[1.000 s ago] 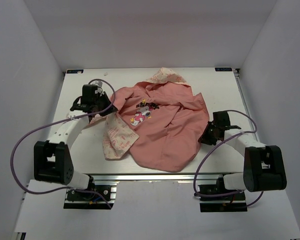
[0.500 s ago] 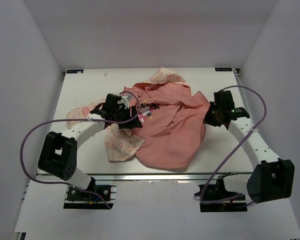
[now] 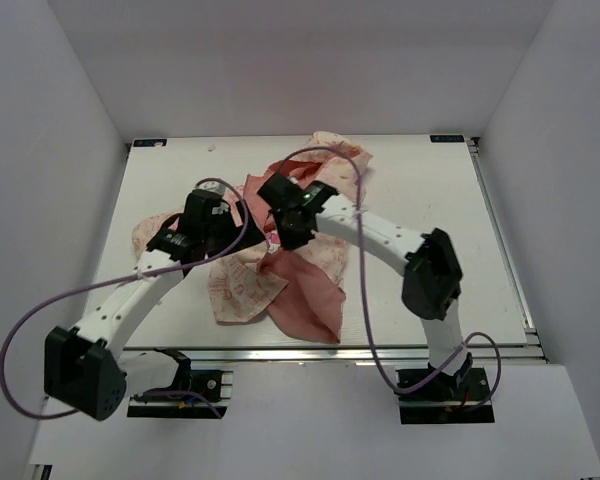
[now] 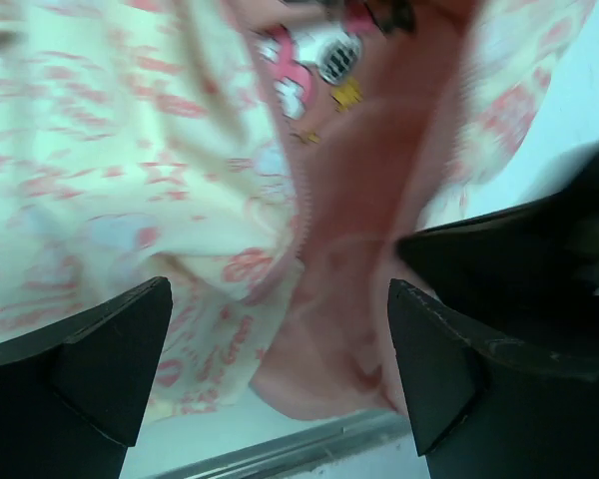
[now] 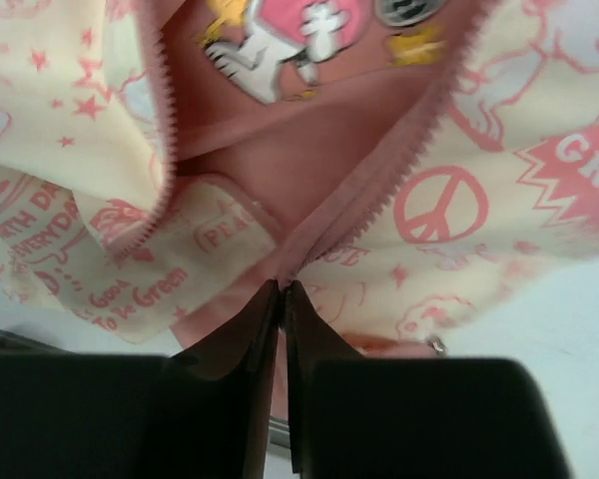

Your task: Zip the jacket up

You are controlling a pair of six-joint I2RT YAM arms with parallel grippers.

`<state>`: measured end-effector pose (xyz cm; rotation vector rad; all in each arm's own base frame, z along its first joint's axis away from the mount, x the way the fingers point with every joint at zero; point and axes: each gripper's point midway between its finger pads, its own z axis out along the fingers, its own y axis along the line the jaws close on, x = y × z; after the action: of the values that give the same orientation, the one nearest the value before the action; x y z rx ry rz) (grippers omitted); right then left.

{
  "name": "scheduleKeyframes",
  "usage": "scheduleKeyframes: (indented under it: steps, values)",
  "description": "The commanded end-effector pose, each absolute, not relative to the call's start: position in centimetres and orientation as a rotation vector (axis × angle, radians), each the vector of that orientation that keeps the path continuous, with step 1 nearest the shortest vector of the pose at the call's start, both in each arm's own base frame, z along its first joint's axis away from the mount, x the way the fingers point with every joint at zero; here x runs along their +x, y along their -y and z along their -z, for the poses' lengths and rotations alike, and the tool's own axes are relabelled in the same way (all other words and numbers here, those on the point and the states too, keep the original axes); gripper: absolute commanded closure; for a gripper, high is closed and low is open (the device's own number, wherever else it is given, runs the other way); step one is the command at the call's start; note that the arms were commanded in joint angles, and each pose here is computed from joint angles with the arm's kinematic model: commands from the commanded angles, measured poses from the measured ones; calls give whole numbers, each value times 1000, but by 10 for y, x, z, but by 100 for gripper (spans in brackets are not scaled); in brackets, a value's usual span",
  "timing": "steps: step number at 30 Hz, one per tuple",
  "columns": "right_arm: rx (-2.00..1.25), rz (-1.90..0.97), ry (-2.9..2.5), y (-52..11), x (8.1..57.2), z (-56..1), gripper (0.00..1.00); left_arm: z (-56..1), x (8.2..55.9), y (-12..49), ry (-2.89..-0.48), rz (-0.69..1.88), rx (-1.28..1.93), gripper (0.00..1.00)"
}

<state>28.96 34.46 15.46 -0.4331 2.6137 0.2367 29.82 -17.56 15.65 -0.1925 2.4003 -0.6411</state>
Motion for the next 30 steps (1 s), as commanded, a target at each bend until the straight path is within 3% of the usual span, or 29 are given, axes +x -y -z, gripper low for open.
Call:
scheduleKeyframes:
  steps: [1, 2, 4, 5, 6, 7, 11, 20, 30]
  values:
    - [-545, -317, -2700, -374, 267, -141, 87, -175, 293, 120, -2323, 354, -445, 2]
    - [-624, -374, -2711, -384, 260, -136, 66, -182, 288, 114, -2305, 338, -453, 2]
    - [-675, -508, -2631, -399, 260, -150, 37, -187, 286, 110, -2286, 321, -460, 2]
    - [-743, -588, -2595, -404, 253, -158, 17, -189, 286, 109, -2279, 321, -461, 2]
    - [-758, -591, -2594, -398, 248, -152, 12, -186, 286, 110, -2287, 323, -459, 2]
    - [-755, -669, -2487, -400, 248, -182, 11, -185, 286, 112, -2292, 337, -452, 2]
    - [-782, -722, -2353, -371, 231, -206, 11, -179, 292, 134, -2307, 450, -373, 2]
    - [-445, -634, -2639, -256, 195, -121, 11, -145, 298, 174, -2374, 655, -224, 2]
    - [-232, -743, -2563, -248, 218, -85, 14, -114, 297, 183, -2441, 684, -210, 2]
